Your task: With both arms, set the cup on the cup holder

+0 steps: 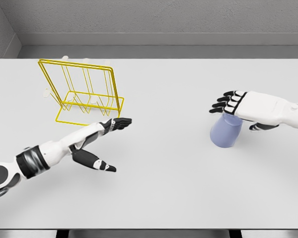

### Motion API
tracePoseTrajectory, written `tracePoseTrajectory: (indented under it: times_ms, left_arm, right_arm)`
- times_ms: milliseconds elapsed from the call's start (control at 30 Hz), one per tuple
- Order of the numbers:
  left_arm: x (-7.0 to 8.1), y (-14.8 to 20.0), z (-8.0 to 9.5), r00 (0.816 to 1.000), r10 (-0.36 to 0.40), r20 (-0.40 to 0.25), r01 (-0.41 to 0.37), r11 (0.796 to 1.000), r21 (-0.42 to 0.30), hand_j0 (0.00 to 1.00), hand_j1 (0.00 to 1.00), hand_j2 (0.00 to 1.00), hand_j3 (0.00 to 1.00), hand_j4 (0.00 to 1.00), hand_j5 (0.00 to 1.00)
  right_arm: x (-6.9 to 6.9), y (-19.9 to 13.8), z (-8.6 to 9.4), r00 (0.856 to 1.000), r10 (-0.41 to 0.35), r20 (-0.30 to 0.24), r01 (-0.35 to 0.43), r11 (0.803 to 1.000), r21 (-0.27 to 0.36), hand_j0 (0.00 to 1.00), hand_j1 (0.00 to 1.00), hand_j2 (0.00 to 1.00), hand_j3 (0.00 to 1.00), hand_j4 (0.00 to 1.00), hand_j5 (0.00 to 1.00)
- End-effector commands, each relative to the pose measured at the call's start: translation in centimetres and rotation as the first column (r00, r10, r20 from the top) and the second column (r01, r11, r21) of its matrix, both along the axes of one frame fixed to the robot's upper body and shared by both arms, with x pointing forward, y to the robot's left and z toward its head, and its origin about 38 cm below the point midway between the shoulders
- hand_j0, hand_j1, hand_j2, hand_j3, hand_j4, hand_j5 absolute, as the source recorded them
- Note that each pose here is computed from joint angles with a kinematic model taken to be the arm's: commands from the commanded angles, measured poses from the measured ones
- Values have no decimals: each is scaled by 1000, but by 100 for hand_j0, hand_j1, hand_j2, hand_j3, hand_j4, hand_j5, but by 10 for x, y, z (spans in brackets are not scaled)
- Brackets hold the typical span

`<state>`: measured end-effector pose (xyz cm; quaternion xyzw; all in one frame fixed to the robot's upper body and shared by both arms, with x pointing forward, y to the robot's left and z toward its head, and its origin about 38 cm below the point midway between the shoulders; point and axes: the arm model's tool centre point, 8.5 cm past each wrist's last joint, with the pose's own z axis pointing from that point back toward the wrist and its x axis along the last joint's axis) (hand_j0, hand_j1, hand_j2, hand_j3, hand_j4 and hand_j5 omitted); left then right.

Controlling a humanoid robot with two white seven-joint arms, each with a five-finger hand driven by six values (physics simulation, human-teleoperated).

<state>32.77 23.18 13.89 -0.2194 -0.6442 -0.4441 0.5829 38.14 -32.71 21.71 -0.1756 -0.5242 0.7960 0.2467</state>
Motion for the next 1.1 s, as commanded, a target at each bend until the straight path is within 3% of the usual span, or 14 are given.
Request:
tracePoseTrajectory:
  times_ms: [0,133,267,333,500,567,1067]
  left_arm:
    - [0,-5,-6,997,17,-73,-18,1000,-16,100,100,100,100,100,100]
    - [1,-14,-8,994,11,-110,-17,998,-54,100,100,100,100,100,100]
    - [2,-16,-17,992,13,-128,-20,999,-48,100,100,100,100,100,100]
    - [4,-19,-23,984,32,-175,-33,999,-6,100,100,100,100,100,100]
    - [5,-30,-27,975,31,-218,-38,999,-30,100,100,100,100,100,100]
    - [6,-31,-28,974,34,-226,-44,998,-39,100,100,100,100,100,100]
    - [19,-27,-39,958,85,-276,-105,993,-60,100,100,100,100,100,100]
  right_arm:
    - [1,0,-5,1000,-7,-14,7,1000,10,100,100,100,100,100,100]
    - [2,-1,-11,1000,-13,-23,13,1000,-1,100,100,100,100,100,100]
    - [10,4,-17,999,-12,-37,12,1000,-2,100,100,100,100,100,100]
    - [9,4,-18,999,-10,-38,10,1000,-3,100,100,100,100,100,100]
    - [8,7,-21,999,-1,-44,1,1000,-12,100,100,100,100,100,100]
    - [8,7,-21,999,0,-41,-1,1000,-19,93,93,93,93,93,93]
    - [6,8,-27,999,10,-39,-12,998,-56,76,76,76,76,76,76]
